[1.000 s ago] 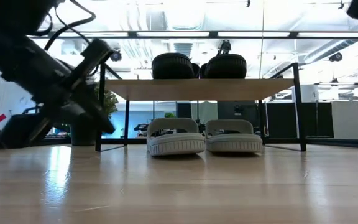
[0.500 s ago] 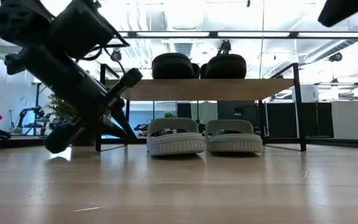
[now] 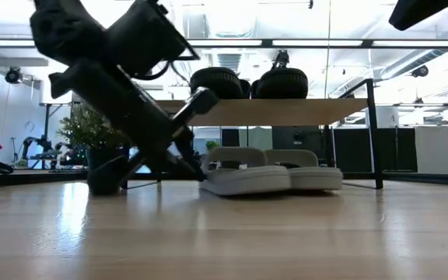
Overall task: Pick and place slides into the shelf
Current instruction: Adjust the gray slides
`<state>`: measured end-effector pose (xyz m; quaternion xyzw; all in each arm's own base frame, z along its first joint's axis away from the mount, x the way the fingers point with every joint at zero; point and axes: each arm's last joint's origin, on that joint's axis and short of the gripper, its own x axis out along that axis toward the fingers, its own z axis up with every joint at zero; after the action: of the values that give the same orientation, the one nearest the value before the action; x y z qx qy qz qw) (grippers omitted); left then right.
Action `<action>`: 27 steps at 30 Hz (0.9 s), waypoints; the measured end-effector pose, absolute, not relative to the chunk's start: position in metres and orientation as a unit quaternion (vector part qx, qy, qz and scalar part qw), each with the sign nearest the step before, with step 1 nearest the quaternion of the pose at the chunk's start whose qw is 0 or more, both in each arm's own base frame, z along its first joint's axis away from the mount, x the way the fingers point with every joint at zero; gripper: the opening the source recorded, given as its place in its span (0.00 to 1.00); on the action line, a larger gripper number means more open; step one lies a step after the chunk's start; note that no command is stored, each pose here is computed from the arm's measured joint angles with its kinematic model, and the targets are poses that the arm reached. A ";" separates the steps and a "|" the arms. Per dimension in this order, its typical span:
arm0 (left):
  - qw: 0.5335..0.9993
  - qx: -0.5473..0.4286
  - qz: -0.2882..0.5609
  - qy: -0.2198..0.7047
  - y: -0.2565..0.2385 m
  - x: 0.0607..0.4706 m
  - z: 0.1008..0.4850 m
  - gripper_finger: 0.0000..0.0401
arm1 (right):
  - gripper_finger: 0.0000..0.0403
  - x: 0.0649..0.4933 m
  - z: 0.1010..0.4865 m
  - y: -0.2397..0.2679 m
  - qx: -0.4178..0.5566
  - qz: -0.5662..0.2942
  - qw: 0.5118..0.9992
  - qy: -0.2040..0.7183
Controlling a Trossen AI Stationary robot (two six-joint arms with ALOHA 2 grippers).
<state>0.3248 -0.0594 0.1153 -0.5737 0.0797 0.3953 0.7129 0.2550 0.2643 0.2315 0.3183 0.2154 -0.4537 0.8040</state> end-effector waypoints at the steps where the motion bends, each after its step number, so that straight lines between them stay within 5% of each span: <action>1: 0.715 -0.573 0.393 0.079 -0.060 0.327 0.117 0.00 | 0.02 0.255 0.231 0.264 0.319 -0.453 0.804 0.215; 10: 0.783 -0.477 0.375 0.139 -0.063 0.302 0.154 0.00 | 0.02 0.251 0.227 0.267 0.318 -0.463 0.775 0.290; 18: 0.859 -0.419 0.240 0.170 -0.110 0.251 0.222 0.00 | 0.02 0.253 0.190 0.234 0.360 -0.533 0.658 0.392; 27: 0.853 -0.423 0.245 0.182 -0.134 0.201 0.233 0.00 | 0.02 0.267 0.155 0.148 0.394 -0.550 0.625 0.390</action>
<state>0.2013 -0.1342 0.2327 -0.4229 0.1820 0.2446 0.8533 0.2673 0.1481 0.1552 0.3937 0.3897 -0.5498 0.6252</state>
